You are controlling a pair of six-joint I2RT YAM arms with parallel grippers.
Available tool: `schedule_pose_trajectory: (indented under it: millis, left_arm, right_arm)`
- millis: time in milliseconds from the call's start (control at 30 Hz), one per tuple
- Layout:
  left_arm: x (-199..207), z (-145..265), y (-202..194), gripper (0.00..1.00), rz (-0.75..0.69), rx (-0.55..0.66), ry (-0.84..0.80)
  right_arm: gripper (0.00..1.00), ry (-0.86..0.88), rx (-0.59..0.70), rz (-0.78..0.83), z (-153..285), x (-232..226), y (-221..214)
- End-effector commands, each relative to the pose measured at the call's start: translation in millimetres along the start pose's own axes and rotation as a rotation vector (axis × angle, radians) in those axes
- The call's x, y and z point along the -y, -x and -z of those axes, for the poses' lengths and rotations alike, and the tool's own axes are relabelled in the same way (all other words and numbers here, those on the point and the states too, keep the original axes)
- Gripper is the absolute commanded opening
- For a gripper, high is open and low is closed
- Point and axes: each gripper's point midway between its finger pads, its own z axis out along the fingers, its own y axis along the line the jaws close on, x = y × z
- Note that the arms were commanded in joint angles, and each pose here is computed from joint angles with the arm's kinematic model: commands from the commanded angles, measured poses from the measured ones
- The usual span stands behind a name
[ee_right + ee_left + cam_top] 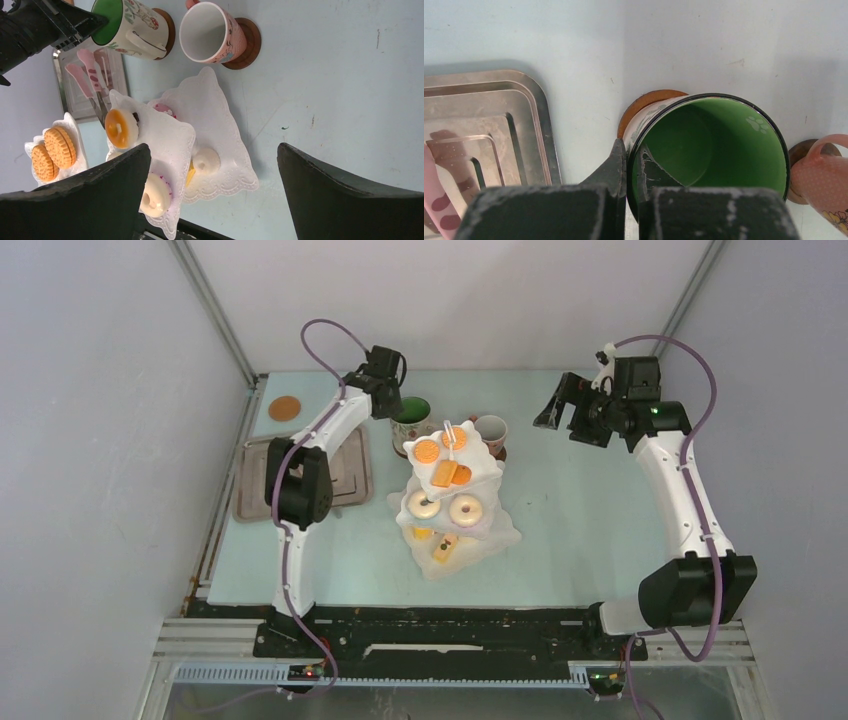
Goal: Serve the afternoon tea
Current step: Place the cup on the coaster, then move the coaster to the center of the board.
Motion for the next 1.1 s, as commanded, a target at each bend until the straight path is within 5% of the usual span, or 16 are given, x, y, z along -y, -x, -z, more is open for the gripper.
schedule_pose_trajectory:
  millis: [0,133,367,933,1067]
  left_arm:
    - [18,17,44,0.0,0.023,0.145,-0.073]
    - [12,19,40,0.03,0.005,0.134,-0.048]
    - [9,29,35,0.41,0.01,0.124,-0.051]
    - [-48,106,111,0.63,0.146,0.264,-0.1]
    - [-94,106,125,0.79,0.248,0.278,-0.122]
  right_arm:
    - [1.0,0.025,0.011,-0.009,2,-4,4]
    - [1.0,0.033,0.003,-0.019,0,-5,2]
    - [1.0,0.039,-0.004,-0.033,-2,-4,0]
    - [1.0,0.063,-0.041,-0.039,-13,-12,-7]
    - [1.0,0.064,-0.049,-0.036,-15,-14,-8]
